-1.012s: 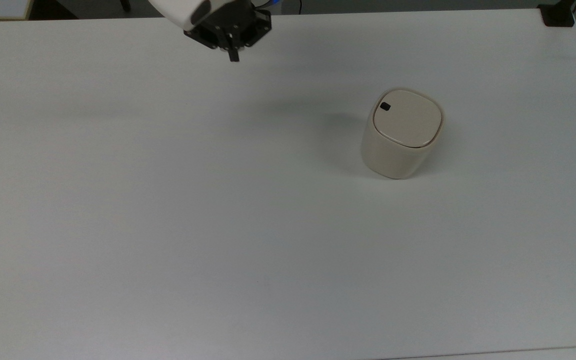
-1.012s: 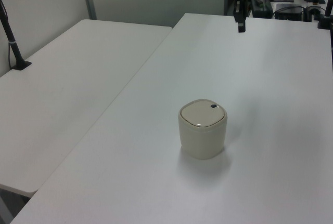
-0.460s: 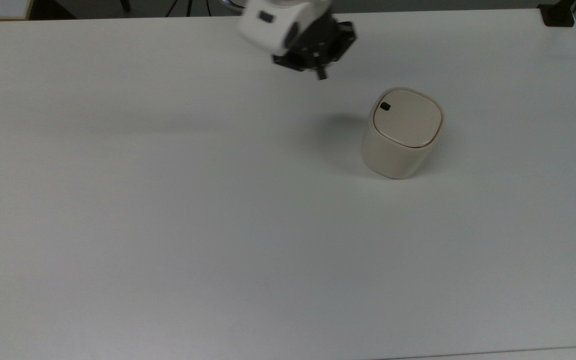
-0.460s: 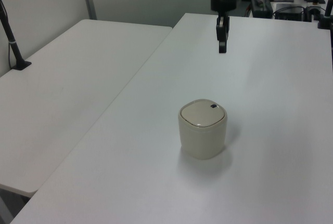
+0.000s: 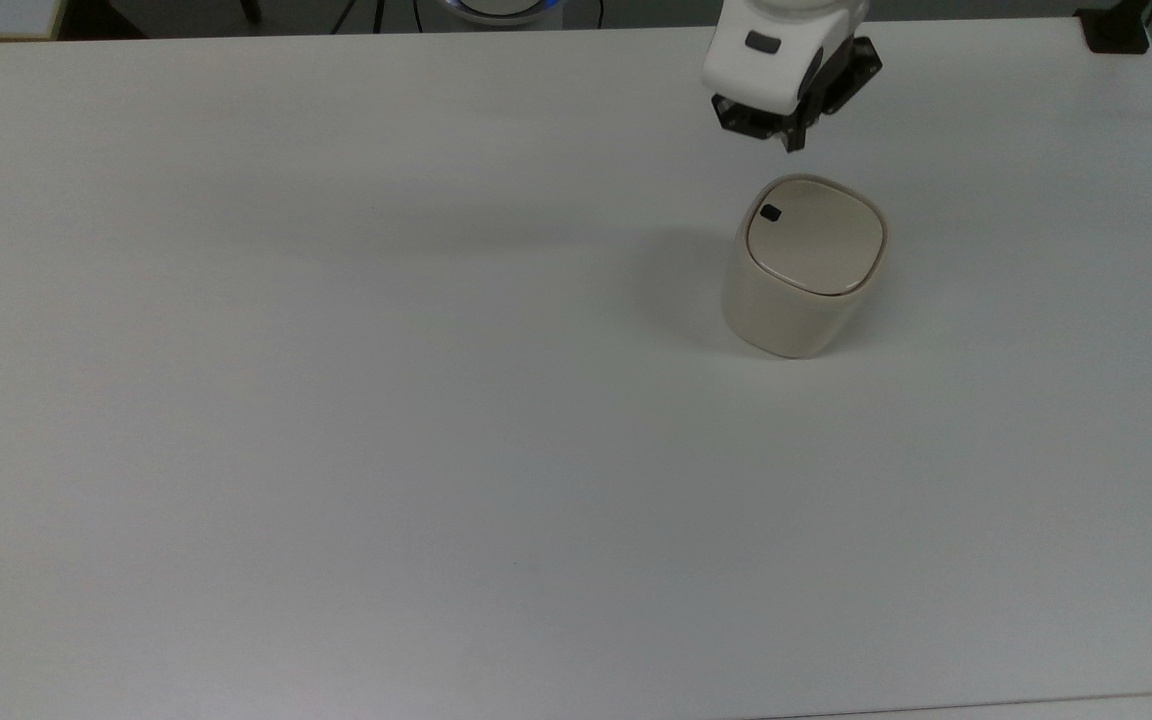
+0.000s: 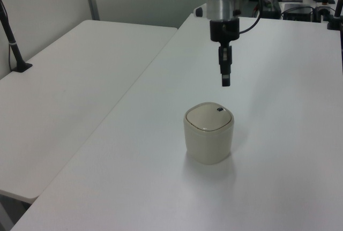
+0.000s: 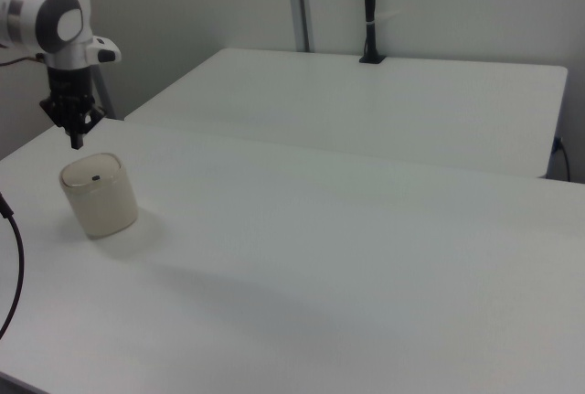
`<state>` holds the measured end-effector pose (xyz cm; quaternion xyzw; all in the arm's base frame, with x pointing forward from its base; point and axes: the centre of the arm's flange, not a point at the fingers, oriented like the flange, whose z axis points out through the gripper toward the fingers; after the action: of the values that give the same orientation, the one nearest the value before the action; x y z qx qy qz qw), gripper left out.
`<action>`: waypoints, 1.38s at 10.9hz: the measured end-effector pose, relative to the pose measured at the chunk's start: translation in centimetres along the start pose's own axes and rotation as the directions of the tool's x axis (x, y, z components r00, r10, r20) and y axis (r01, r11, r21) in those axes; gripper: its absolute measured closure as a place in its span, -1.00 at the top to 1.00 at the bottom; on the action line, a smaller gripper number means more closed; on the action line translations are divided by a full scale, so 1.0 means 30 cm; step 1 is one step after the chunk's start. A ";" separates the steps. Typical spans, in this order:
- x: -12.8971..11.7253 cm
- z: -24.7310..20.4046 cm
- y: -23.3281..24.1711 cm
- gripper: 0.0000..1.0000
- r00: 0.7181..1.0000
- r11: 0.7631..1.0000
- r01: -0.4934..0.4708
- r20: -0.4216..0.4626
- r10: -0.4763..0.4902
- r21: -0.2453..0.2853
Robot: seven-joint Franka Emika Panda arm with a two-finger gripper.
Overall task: Open the trash bin
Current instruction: 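Move the gripper over the cream trash bin's lid hole, then lower the gripper fingers into the lid hole and hook the lid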
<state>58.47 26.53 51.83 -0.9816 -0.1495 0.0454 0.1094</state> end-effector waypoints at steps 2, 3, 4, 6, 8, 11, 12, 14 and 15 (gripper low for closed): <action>0.032 0.057 0.026 -0.98 1.000 0.999 0.027 0.005 -0.027 -0.026; 0.044 0.071 0.031 -0.98 0.998 0.996 0.067 -0.003 -0.067 -0.052; 0.054 0.074 0.029 -0.98 0.994 0.992 0.111 -0.017 -0.112 -0.065; 0.062 0.095 0.026 -0.98 0.985 0.983 0.173 -0.010 -0.174 -0.068; 0.078 0.164 -0.024 -0.98 0.977 0.974 0.215 0.007 -0.215 -0.076; 0.114 0.296 -0.089 -0.98 0.966 0.960 0.257 0.021 -0.256 -0.113; 0.117 0.287 -0.088 -0.98 0.967 0.960 0.256 0.014 -0.256 -0.115; 0.120 0.287 -0.084 -0.98 0.967 0.960 0.254 0.011 -0.254 -0.116; 0.124 0.278 -0.077 -0.98 0.968 0.961 0.250 0.005 -0.251 -0.118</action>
<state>60.33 31.48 44.02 -0.9598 -0.2742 0.0173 0.0571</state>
